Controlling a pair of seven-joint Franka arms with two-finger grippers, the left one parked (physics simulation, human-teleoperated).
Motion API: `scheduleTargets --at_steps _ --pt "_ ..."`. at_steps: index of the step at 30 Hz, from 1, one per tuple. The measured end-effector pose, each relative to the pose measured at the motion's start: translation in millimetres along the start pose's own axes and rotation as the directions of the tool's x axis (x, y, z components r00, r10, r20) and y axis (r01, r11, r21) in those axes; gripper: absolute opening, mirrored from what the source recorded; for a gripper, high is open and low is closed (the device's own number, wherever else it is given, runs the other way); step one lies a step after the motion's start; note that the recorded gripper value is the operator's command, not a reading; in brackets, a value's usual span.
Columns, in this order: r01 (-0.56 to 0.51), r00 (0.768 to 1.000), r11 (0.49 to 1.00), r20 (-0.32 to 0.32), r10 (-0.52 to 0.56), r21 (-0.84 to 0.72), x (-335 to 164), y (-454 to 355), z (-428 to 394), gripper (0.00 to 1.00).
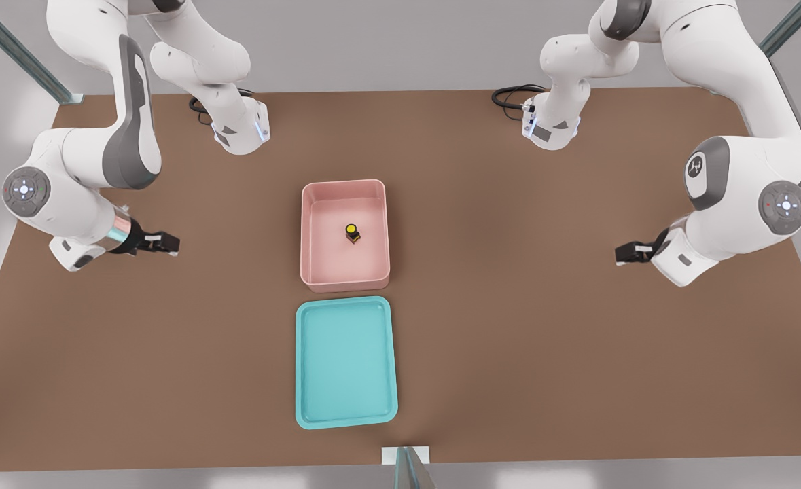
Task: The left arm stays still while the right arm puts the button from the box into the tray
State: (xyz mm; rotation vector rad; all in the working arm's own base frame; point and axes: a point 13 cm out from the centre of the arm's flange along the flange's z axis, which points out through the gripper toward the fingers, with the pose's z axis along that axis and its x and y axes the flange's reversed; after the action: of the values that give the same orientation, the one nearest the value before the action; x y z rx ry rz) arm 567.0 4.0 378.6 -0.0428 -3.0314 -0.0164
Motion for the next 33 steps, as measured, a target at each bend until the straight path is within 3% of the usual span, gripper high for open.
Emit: scheduleTargets --at_steps 4,8,10,15,22,33 --pt "0.03 0.999 1.0 0.021 -0.03 0.001 -7.7 34.0 0.7 1.0" --pt "0.24 0.971 0.97 -0.005 -0.24 0.035 12.2 215.7 34.9 1.0" --pt "0.262 0.965 0.964 -0.021 -0.261 0.043 28.1 261.6 56.8 1.0" --pt "0.173 0.984 0.984 -0.059 -0.17 0.037 85.4 304.2 132.3 1.0" --pt "0.02 1.0 0.999 0.001 -0.02 0.044 138.8 345.9 216.1 1.0" --pt "-0.205 0.976 0.978 0.067 0.206 -0.024 155.0 380.6 299.4 1.0"
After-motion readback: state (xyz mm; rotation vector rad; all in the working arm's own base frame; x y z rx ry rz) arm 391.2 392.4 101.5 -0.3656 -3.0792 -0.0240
